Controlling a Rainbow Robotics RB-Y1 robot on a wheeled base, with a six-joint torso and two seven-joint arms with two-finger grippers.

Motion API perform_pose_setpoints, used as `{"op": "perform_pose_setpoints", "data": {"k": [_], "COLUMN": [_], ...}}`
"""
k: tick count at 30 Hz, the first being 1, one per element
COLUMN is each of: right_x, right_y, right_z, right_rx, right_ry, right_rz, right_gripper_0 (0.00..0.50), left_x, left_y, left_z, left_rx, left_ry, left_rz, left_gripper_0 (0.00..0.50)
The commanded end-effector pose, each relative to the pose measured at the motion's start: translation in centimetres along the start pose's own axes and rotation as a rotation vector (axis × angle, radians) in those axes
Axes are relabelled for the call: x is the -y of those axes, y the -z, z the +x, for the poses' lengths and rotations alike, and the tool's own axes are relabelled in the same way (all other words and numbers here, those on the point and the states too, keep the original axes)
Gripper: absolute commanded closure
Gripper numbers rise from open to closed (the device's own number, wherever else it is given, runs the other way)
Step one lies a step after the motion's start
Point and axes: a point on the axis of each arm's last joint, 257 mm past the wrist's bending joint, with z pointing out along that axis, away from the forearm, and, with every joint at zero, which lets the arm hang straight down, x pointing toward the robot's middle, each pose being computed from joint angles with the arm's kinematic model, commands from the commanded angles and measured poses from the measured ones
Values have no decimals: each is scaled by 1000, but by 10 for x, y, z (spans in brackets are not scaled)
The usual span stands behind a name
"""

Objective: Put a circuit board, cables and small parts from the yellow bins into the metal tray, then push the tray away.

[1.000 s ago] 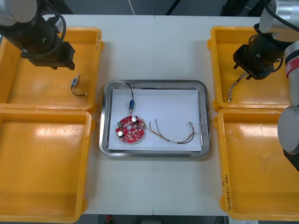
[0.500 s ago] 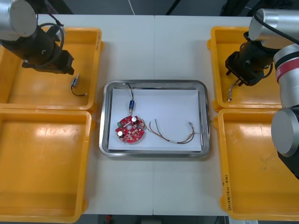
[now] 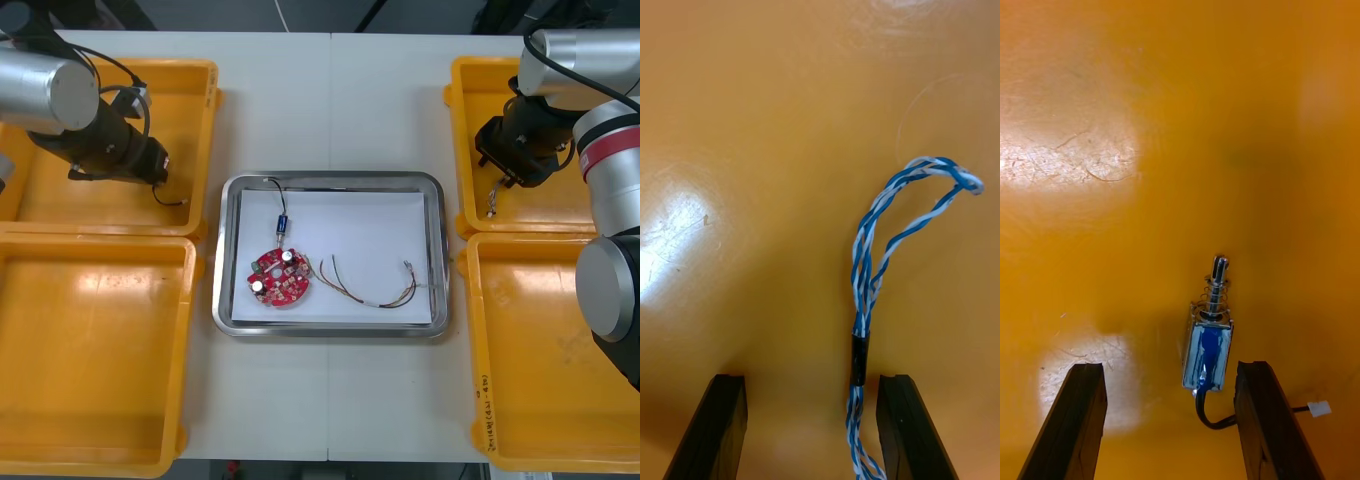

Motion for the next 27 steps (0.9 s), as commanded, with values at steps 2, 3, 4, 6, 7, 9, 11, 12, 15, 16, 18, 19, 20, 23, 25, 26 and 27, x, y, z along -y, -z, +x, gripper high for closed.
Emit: {"op": "perform_pose_setpoints", "data": {"k": [2, 3, 4, 6, 7, 9, 11, 12, 15, 16, 18, 19, 20, 23, 25, 26, 27], "right_x": [-6, -4, -2, 2, 3, 6, 7, 8, 11, 13, 16, 17, 18, 22, 23, 23, 24], "right_y": [1, -1, -1, -2, -2, -3, -2, -2, 0, 0, 0, -1, -1, -1, 0, -1, -1], "right_z": [1, 2, 0, -1, -1, -3, -4, -3, -1, 1, 2, 3, 5, 5, 3, 3, 3], "right_rx": [25, 22, 24, 23, 23, 27, 29, 29, 29, 27, 23, 20, 17, 13, 14, 14, 14], "right_ry": [0, -1, 1, 0, 2, 5, 7, 13, 17, 19, 23, 22, 26, 31, 31, 29, 30], "right_rz": [1, 6, 7, 12, 12, 16, 16, 14, 10, 10, 12, 13, 13, 19, 20, 20, 20], "right_gripper_0": [0, 0, 0, 0, 0, 0, 0, 0, 0, 0, 0, 0, 0, 0, 0, 0, 0], "left_x": [20, 20, 23, 24, 24, 24, 24, 24, 25, 24, 20, 20, 18, 17, 15, 13, 13], "left_y": [-15, -16, -18, -20, -21, -23, -26, -28, -32, -33, -35, -36, -37, -36, -34, -34, -33], "left_z": [6, 7, 8, 9, 10, 11, 13, 14, 15, 17, 19, 19, 19, 18, 15, 15, 13], "left_rx": [2, 1, -1, -2, -2, 0, 1, 4, 7, 5, -2, -1, 1, 3, 12, 11, 15], "left_ry": [-42, -43, -47, -52, -58, -62, -64, -66, -74, -73, -69, -67, -64, -61, -50, -46, -42], "left_rz": [10, 9, 10, 4, -1, -6, -9, -10, -13, -16, -22, -21, -23, -27, -24, -26, -24], "left_gripper_0": [0, 0, 0, 0, 0, 0, 0, 0, 0, 0, 160, 326, 497, 500, 500, 500, 500]}}
